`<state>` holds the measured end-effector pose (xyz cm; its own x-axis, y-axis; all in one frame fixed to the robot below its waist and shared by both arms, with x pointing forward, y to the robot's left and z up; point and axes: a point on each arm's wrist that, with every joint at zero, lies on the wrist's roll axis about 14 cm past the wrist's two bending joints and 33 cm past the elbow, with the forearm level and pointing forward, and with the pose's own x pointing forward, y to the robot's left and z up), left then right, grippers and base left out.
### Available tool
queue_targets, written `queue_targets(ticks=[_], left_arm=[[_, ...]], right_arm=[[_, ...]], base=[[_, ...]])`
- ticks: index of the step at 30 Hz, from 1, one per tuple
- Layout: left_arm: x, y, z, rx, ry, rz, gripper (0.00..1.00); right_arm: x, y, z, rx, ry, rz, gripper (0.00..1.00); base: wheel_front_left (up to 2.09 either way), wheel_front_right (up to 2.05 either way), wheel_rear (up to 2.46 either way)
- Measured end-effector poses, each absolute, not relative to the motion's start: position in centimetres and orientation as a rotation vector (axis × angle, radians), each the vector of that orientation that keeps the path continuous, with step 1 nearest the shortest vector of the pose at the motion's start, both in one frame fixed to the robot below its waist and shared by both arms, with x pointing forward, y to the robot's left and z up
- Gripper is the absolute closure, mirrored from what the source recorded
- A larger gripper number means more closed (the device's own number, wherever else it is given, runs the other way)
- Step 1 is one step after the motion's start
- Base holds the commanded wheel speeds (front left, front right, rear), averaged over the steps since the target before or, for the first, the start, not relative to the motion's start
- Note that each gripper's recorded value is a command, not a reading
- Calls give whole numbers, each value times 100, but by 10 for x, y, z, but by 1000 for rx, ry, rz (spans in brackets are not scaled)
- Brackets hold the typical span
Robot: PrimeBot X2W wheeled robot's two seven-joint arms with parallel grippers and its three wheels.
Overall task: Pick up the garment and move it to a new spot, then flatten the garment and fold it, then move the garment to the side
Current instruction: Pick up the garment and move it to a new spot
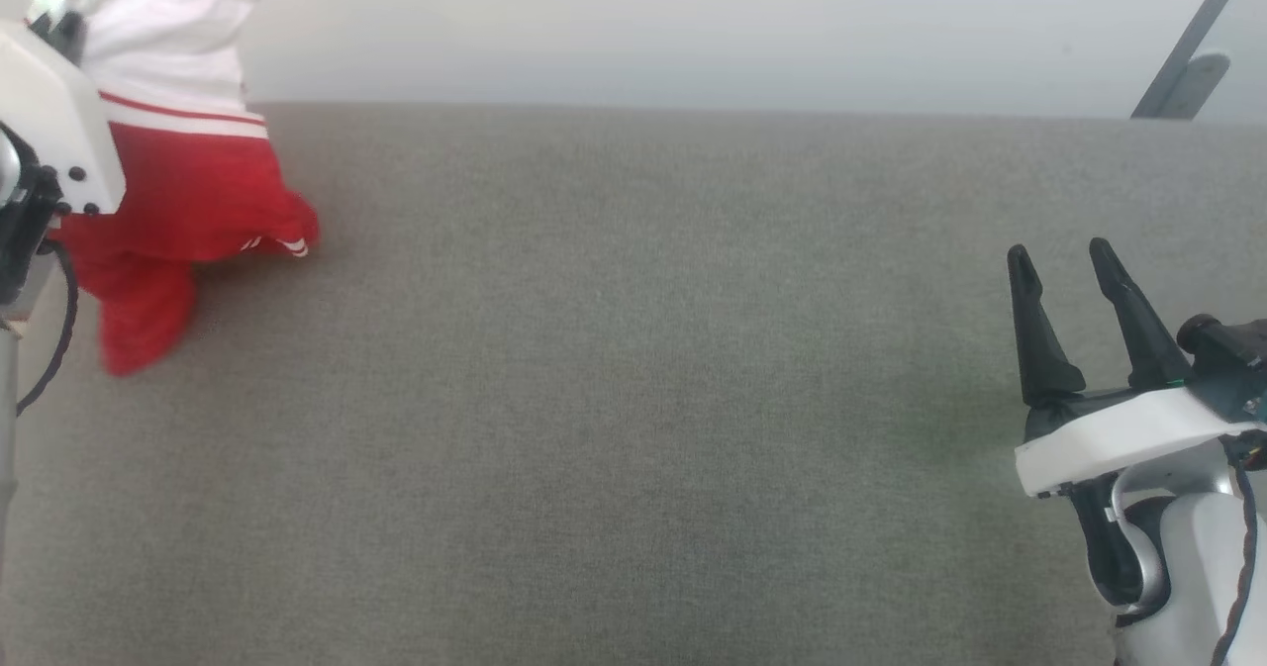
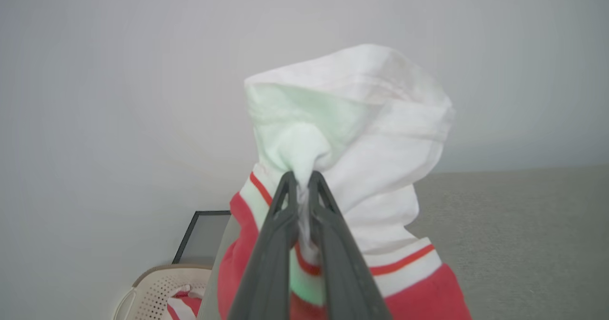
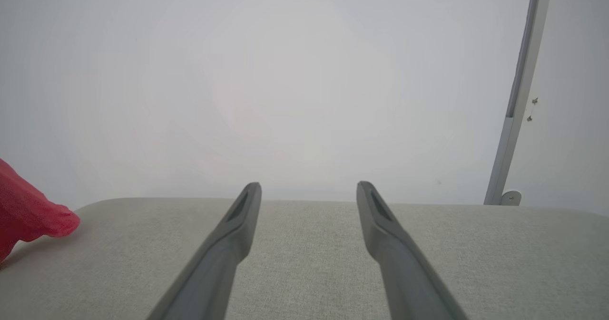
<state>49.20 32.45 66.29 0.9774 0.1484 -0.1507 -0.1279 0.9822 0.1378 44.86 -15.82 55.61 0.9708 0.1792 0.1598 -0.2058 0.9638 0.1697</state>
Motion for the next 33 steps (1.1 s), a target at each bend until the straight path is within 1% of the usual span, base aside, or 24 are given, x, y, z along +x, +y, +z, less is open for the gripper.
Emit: queue_targets(ticks=[8, 14, 27, 31, 33], left_arm=[[475, 296, 711, 182, 64, 73, 100], [470, 248, 733, 194, 17, -49, 100], [472, 127, 740, 230, -12, -356, 100], [472, 84, 728, 225, 12, -470, 100], [472, 65, 713, 221, 52, -523, 100]], right_arm=[[435, -171, 572, 193, -190, 153, 0], [423, -196, 578, 193, -216, 78, 0], [386, -269, 584, 147, -250, -149, 0], [372, -292, 581, 130, -243, -225, 0], [365, -302, 578, 125, -236, -258, 0]], base=[[0, 0, 0], [0, 0, 0], [0, 0, 0], [0, 0, 0], [0, 0, 0]])
